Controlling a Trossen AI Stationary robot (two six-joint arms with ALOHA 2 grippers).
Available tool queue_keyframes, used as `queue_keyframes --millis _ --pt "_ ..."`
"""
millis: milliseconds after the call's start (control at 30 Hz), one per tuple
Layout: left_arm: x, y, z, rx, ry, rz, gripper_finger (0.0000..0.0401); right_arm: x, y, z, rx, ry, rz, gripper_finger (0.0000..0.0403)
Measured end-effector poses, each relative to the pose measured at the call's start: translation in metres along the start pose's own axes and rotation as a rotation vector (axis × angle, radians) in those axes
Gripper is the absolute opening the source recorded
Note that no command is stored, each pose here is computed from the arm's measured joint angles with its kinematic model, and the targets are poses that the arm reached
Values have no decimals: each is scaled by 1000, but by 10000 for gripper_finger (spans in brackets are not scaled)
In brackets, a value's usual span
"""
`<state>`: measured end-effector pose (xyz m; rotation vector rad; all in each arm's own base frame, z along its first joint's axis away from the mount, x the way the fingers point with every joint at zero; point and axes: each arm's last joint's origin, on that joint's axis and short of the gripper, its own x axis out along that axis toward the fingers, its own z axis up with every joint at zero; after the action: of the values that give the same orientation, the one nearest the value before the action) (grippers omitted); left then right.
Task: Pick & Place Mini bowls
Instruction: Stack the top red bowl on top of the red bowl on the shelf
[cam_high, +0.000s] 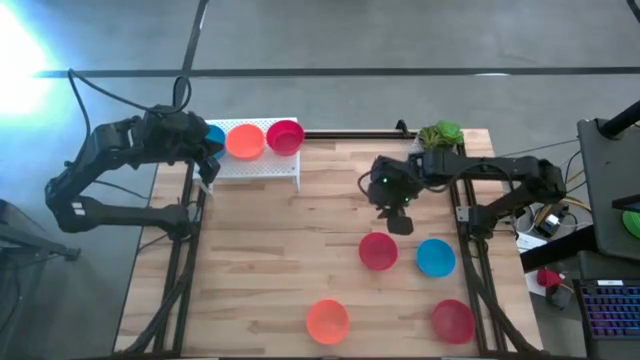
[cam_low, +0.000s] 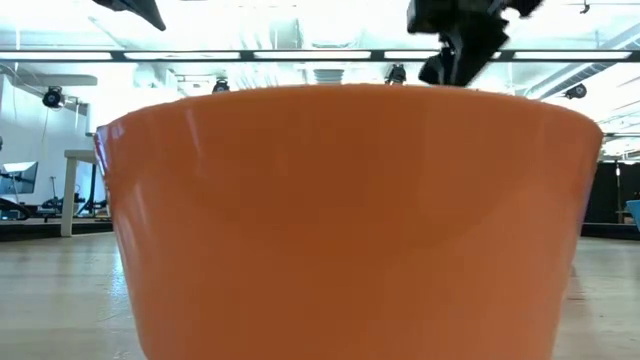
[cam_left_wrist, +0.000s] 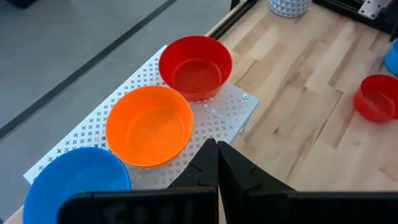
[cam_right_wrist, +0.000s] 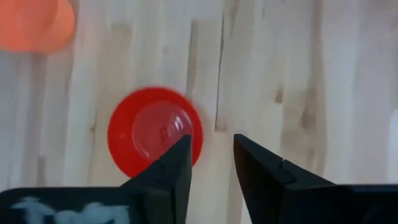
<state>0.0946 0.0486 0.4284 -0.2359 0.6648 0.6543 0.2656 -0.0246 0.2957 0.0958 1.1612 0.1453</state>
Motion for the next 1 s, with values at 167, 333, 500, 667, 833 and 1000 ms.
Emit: queue_keyframes --millis 167,333,500,667,833,1000 --pt "0 0 0 0 1 0 0 26 0 -16 -24 62 12 125" --pt "0 0 0 -8 1 -1 0 49 -4 -30 -7 75 13 118" --pt "0 0 0 -16 1 -1 0 69 -7 -43 0 77 13 118" --pt "0 0 0 -33 1 -1 0 83 -9 -54 5 69 13 116" --pt "0 0 0 -51 1 -1 0 92 -10 -58 40 32 10 114" --pt "0 0 0 -69 1 -1 0 100 -11 -64 42 14 12 113"
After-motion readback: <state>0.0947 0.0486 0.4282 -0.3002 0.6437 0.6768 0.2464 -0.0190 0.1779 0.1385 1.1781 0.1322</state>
